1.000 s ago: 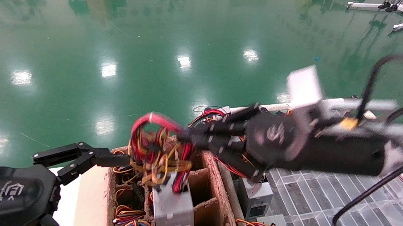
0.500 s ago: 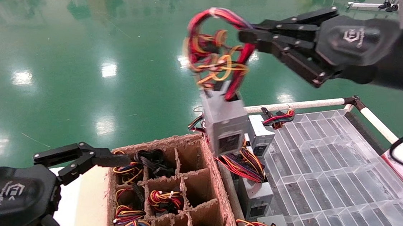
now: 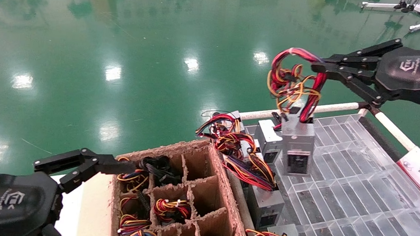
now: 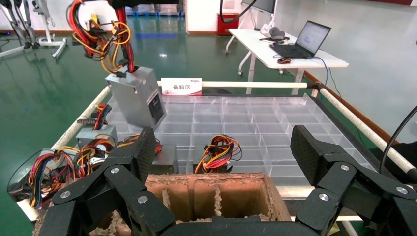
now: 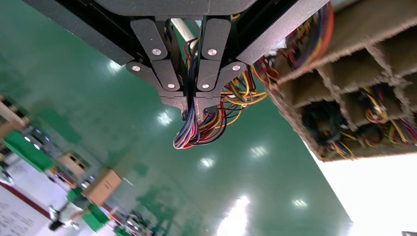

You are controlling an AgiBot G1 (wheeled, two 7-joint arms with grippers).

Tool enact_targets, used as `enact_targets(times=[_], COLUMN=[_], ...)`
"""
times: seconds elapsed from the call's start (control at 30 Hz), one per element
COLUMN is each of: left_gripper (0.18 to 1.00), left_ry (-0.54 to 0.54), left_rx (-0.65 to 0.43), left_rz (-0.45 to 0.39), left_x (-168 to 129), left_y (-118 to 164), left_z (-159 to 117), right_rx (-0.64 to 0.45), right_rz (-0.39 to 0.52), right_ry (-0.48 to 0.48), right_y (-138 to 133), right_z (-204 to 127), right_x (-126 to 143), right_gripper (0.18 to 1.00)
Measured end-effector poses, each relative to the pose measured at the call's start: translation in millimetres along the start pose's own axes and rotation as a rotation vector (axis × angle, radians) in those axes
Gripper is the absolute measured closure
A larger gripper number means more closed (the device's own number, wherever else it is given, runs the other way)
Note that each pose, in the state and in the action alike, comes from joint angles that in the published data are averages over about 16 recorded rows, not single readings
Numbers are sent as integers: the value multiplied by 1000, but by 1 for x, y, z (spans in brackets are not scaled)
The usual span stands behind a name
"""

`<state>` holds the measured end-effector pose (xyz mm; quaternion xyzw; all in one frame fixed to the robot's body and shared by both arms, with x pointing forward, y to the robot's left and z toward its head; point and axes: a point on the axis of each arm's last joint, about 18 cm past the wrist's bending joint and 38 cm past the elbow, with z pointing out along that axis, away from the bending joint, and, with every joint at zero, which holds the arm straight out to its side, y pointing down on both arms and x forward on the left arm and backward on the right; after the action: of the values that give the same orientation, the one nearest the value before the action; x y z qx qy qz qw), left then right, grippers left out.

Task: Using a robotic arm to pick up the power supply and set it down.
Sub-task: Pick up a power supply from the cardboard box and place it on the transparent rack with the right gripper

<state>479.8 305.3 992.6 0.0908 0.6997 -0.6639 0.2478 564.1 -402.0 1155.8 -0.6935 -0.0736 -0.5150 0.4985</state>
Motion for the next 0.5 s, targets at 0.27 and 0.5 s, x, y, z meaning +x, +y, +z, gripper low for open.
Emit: enact_targets(times=[0.27,0.5], left_gripper=[184,184], left_ry=[0,0], left_rx=[0,0], left_rz=[0,0], left_x=[0,0], left_y=[0,0], left_z=[0,0], right_rx=[-91,-154], right_rz=[10,23], right_ry=[38,56], right_y=[32,56], right_z=[-12,-6], right_x=[1,-1], right_gripper=[984,984])
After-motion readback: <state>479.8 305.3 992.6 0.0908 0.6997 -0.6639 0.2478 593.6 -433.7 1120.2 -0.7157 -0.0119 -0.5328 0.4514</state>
